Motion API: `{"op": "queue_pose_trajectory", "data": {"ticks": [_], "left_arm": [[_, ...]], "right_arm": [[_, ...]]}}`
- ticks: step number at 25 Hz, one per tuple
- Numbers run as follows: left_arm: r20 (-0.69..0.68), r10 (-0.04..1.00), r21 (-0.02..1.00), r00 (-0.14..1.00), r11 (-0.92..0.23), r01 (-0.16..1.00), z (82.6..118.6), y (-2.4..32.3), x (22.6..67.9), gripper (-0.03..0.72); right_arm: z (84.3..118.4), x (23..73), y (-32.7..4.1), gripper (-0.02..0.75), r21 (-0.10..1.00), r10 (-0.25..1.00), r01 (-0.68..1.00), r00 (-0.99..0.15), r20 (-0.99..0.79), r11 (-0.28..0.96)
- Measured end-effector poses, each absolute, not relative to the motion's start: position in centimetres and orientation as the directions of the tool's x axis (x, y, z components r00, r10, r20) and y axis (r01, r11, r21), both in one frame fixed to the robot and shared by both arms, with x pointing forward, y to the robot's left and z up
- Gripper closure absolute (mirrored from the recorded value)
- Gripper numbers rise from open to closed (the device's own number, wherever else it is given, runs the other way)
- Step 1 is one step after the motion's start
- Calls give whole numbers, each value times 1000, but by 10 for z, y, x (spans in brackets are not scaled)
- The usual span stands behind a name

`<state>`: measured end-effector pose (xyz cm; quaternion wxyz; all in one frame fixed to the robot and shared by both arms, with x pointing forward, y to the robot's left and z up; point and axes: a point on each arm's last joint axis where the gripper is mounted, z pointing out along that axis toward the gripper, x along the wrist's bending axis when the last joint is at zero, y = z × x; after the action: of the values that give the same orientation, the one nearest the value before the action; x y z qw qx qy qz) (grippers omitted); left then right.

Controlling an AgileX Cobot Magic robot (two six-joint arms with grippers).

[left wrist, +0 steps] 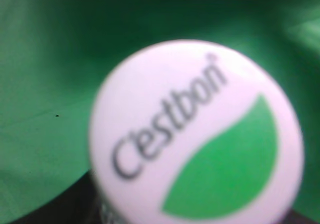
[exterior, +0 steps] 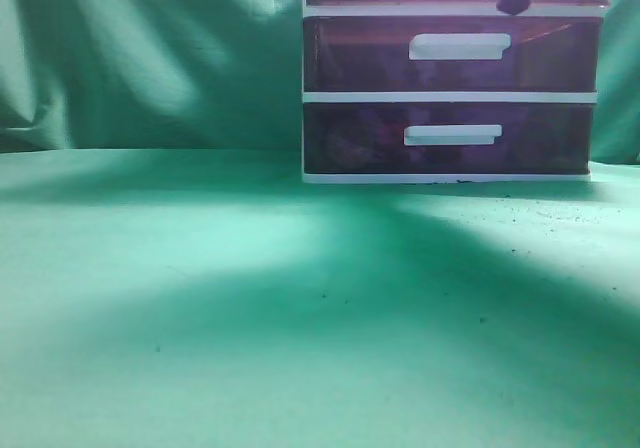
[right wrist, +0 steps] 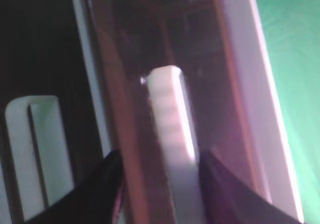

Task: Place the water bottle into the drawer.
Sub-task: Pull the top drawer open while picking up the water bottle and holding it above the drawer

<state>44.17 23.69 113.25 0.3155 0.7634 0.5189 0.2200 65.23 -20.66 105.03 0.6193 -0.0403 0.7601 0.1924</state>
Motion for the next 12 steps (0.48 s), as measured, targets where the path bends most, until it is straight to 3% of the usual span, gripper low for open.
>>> {"op": "queue_pose_trajectory", "data": {"ticks": [7,11,12], "left_arm": [[17,931,707,365,-269,654,1132,238,441,398],[17,931,707,365,-269,654,1132,238,441,398],[16,931,705,365,-269,656,1132,238,441,398]], "right_arm": [[1051,657,-203,612,226,173,-338,-180,-968,914],[1051,658,-204,614,175,128,-340,-157,-979,924],[1051,658,-204,654,176,130,-336,-156,-979,925]]}}
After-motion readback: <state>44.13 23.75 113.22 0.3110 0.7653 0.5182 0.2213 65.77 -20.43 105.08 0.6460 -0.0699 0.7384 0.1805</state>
